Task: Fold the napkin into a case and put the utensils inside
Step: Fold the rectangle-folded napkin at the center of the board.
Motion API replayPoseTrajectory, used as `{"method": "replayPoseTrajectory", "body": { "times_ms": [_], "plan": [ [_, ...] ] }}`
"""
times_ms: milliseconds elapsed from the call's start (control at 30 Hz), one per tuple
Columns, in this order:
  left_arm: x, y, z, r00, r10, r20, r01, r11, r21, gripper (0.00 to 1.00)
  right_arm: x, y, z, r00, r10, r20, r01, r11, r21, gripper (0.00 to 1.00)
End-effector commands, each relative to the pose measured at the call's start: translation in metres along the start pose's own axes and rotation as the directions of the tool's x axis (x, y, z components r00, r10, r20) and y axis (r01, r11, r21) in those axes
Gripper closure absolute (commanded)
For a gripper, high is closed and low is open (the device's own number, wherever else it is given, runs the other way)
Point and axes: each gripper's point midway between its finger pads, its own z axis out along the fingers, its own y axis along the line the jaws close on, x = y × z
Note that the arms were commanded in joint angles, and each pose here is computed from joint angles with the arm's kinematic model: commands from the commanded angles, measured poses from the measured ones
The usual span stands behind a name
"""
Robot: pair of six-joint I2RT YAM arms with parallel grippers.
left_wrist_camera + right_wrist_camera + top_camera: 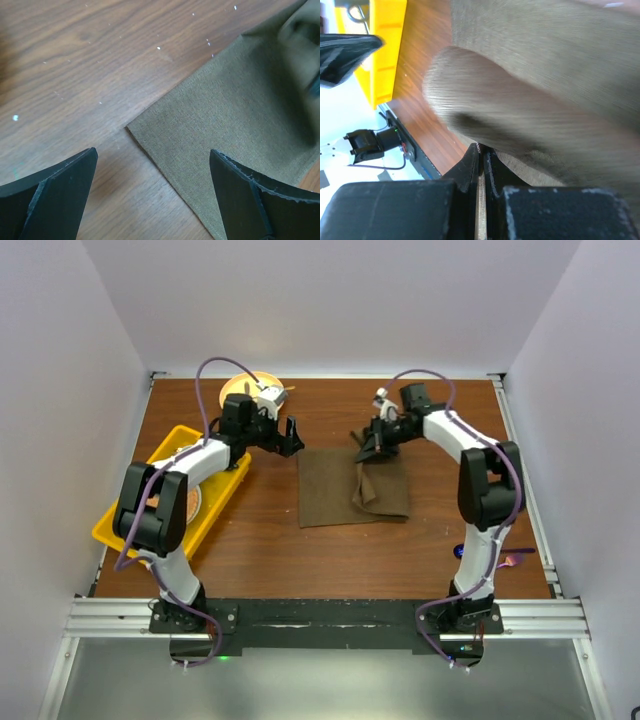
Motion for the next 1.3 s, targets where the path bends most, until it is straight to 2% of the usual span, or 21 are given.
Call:
{"method": "replayPoseTrajectory", "body": {
  "times_ms": [0, 200, 233, 300, 400, 433, 467, 500, 533, 567, 600, 633, 733, 800, 900, 933, 1033, 1167, 1267],
  "plan": [
    [-0.026, -0.001, -0.017, 0.998, 0.024, 0.061, -0.023, 1.000, -0.021, 0.00, 0.009, 0.020, 0.048, 0.998, 0.005, -0.056, -0.007, 0.999, -0.034, 1.00],
    [-0.027, 0.004, -0.020, 0.998, 0.012, 0.062, -0.010, 0.999, -0.039, 0.00, 0.026, -0.018, 0.087, 0.993, -0.002, -0.120, 0.012, 0.996, 0.086, 1.00],
    [-0.027, 0.004, -0.020, 0.998, 0.011, 0.062, -0.008, 0.999, -0.039, 0.00, 0.035, -0.036, 0.090, 0.987, 0.025, -0.160, -0.003, 0.991, 0.136, 1.00],
    [-0.028, 0.004, -0.020, 0.998, 0.006, 0.060, -0.004, 0.999, -0.042, 0.00, 0.036, -0.049, 0.087, 0.982, -0.036, -0.186, 0.067, 0.984, 0.165, 1.00],
    [-0.028, 0.003, -0.021, 0.998, 0.010, 0.055, -0.008, 0.999, -0.038, 0.00, 0.043, -0.075, 0.065, 0.965, -0.087, -0.248, 0.138, 0.970, 0.198, 1.00],
    [-0.028, 0.002, -0.022, 0.998, 0.014, 0.054, -0.012, 0.999, -0.035, 0.00, 0.053, -0.081, 0.053, 0.955, -0.054, -0.291, 0.119, 0.971, 0.209, 1.00],
    [-0.027, 0.002, -0.023, 0.999, 0.015, 0.050, -0.013, 0.999, -0.037, 0.00, 0.055, -0.090, 0.043, 0.932, -0.148, -0.330, 0.214, 0.961, 0.176, 1.00],
    [-0.028, 0.001, -0.025, 0.998, 0.028, 0.053, -0.026, 0.999, -0.034, 0.00, 0.051, -0.101, 0.028, 0.928, -0.161, -0.337, 0.230, 0.957, 0.176, 1.00],
    [-0.027, 0.001, -0.026, 0.998, 0.031, 0.050, -0.029, 0.999, -0.035, 0.00, 0.063, -0.105, 0.013, 0.909, -0.146, -0.391, 0.228, 0.958, 0.171, 1.00],
    [-0.024, 0.000, -0.027, 0.998, 0.034, 0.047, -0.033, 0.999, -0.033, 0.00, 0.064, -0.114, 0.002, 0.873, -0.235, -0.426, 0.317, 0.939, 0.132, 1.00],
    [-0.024, 0.000, -0.028, 0.998, 0.040, 0.049, -0.039, 0.999, -0.035, 0.00, 0.065, -0.119, -0.017, 0.859, -0.231, -0.457, 0.318, 0.940, 0.122, 1.00],
    [-0.024, 0.000, -0.029, 0.998, 0.040, 0.048, -0.038, 0.999, -0.035, 0.00, 0.063, -0.130, -0.028, 0.823, -0.295, -0.486, 0.392, 0.914, 0.109, 1.00],
    [-0.020, -0.002, -0.030, 0.999, 0.036, 0.041, -0.035, 0.999, -0.027, 0.00, 0.050, -0.137, -0.057, 0.790, -0.337, -0.512, 0.430, 0.900, 0.072, 1.00],
    [-0.019, -0.003, -0.031, 0.999, 0.034, 0.039, -0.033, 0.999, -0.024, 0.00, 0.034, -0.130, -0.067, 0.796, -0.348, -0.495, 0.436, 0.897, 0.070, 1.00],
    [-0.019, -0.003, -0.030, 0.999, 0.030, 0.041, -0.029, 0.999, -0.022, 0.00, 0.014, -0.108, -0.071, 0.842, -0.338, -0.420, 0.407, 0.910, 0.085, 1.00],
    [-0.020, -0.003, -0.030, 0.999, 0.032, 0.043, -0.031, 0.999, -0.021, 0.00, 0.011, -0.097, -0.069, 0.872, -0.301, -0.386, 0.357, 0.931, 0.079, 1.00],
    [-0.021, -0.003, -0.029, 0.999, 0.032, 0.043, -0.031, 0.999, -0.021, 0.00, 0.006, -0.078, -0.068, 0.913, -0.247, -0.326, 0.287, 0.954, 0.082, 1.00],
    [-0.021, -0.003, -0.028, 0.999, 0.031, 0.042, -0.030, 0.999, -0.013, 0.00, -0.003, -0.064, -0.061, 0.940, -0.219, -0.260, 0.250, 0.963, 0.095, 1.00],
    [-0.022, -0.003, -0.025, 0.999, 0.032, 0.042, -0.032, 0.999, -0.010, 0.00, -0.003, -0.070, -0.051, 0.945, -0.196, -0.262, 0.235, 0.964, 0.124, 1.00]
  ]
}}
